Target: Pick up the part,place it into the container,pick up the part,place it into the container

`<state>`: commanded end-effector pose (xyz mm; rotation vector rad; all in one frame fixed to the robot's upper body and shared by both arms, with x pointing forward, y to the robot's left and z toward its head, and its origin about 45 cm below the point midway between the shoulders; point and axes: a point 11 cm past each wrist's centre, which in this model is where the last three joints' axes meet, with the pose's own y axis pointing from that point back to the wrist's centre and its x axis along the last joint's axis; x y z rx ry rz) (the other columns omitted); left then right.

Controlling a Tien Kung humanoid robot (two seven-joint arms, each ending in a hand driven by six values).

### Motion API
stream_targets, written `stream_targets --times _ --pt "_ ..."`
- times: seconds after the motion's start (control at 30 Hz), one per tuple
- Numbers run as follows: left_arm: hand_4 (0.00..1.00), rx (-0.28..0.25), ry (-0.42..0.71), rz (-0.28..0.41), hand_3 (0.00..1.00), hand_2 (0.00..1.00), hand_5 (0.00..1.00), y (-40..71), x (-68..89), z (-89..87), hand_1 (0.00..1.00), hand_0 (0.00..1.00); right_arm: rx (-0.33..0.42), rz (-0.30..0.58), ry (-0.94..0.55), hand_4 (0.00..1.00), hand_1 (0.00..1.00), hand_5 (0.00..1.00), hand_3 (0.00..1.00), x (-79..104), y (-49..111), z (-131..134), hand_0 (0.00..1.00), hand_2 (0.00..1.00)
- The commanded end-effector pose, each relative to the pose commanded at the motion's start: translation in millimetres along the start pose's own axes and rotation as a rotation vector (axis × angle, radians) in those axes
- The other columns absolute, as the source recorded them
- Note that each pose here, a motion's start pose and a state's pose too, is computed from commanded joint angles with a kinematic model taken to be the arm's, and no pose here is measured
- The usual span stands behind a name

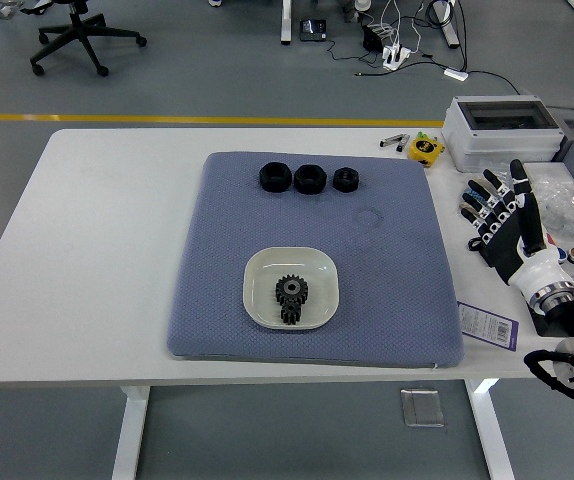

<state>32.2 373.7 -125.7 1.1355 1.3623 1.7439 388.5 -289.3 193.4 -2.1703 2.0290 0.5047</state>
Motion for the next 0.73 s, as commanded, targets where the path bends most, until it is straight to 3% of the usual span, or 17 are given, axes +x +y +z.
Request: stream_targets --times 0.73 --pt "0.483 -0.005 0.001 -0.004 0.574 0.836 0.724 0.3 -1.6 2.3 0.802 0.822 0.038 0.049 0.036 0.998 0.974 0.998 0.998 4.7 -0.2 -5.6 0.998 0.985"
